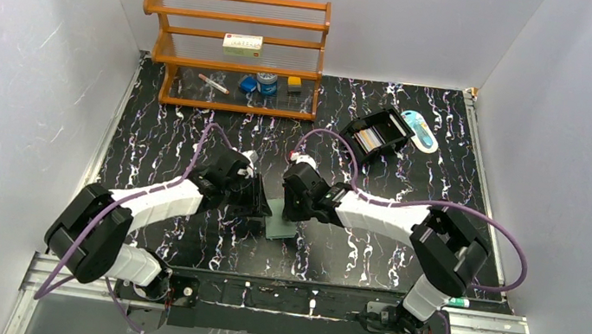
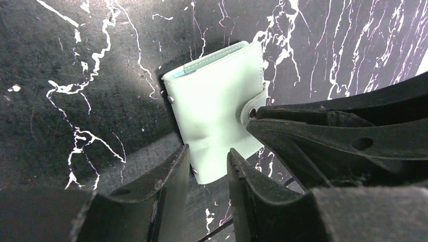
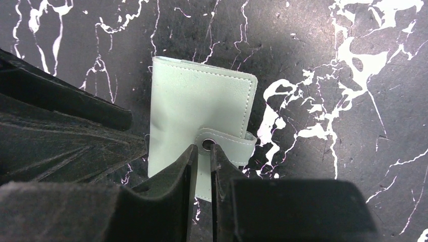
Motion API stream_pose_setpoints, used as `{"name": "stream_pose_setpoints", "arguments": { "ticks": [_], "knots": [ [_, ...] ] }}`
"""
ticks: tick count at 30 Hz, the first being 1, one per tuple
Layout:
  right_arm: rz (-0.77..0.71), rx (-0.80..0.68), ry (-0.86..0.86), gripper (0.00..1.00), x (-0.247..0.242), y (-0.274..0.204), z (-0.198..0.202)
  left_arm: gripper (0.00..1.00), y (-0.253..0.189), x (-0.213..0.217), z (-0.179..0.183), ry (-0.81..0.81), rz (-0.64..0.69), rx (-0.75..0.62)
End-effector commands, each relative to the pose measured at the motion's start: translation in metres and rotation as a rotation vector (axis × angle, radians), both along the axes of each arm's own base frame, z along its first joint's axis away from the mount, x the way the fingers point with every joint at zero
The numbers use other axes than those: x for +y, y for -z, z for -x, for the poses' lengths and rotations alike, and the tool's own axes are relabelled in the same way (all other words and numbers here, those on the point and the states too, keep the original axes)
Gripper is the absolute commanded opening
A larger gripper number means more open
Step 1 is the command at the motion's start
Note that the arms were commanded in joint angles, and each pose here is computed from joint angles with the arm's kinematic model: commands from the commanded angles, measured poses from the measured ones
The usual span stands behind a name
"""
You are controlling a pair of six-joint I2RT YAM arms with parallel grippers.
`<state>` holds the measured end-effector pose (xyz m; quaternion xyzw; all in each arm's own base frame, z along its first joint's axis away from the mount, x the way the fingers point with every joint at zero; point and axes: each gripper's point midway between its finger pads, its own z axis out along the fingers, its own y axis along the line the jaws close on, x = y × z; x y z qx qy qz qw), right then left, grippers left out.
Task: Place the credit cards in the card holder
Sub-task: Close the card holder at the center of the board.
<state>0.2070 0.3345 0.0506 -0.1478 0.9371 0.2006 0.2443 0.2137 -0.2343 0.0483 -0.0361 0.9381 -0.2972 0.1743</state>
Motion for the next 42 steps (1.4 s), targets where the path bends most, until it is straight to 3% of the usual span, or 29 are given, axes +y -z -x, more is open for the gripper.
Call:
{"name": "stream_pose_setpoints", "arguments": {
  "ticks": [1,6,21,42],
  "knots": [
    [-0.036,-0.030,-0.001,0.23,0.014,-0.010,-0.012,0.31,0.001,-0.002,0.001,0.016,0.020,0.007],
    [-0.025,-0.030,0.000,0.22,0.013,-0.006,-0.014,0.26,0.014,0.001,-0.003,0.031,-0.021,-0.003],
    [-0.006,0.051,-0.055,0.21,0.018,0.006,-0.001,0.21,0.029,-0.004,-0.005,0.065,-0.029,0.005],
    [0.290,0.231,-0.044,0.17,-0.023,0.076,0.043,0.18,0.028,-0.008,-0.006,0.057,0.005,0.004]
  ]
}}
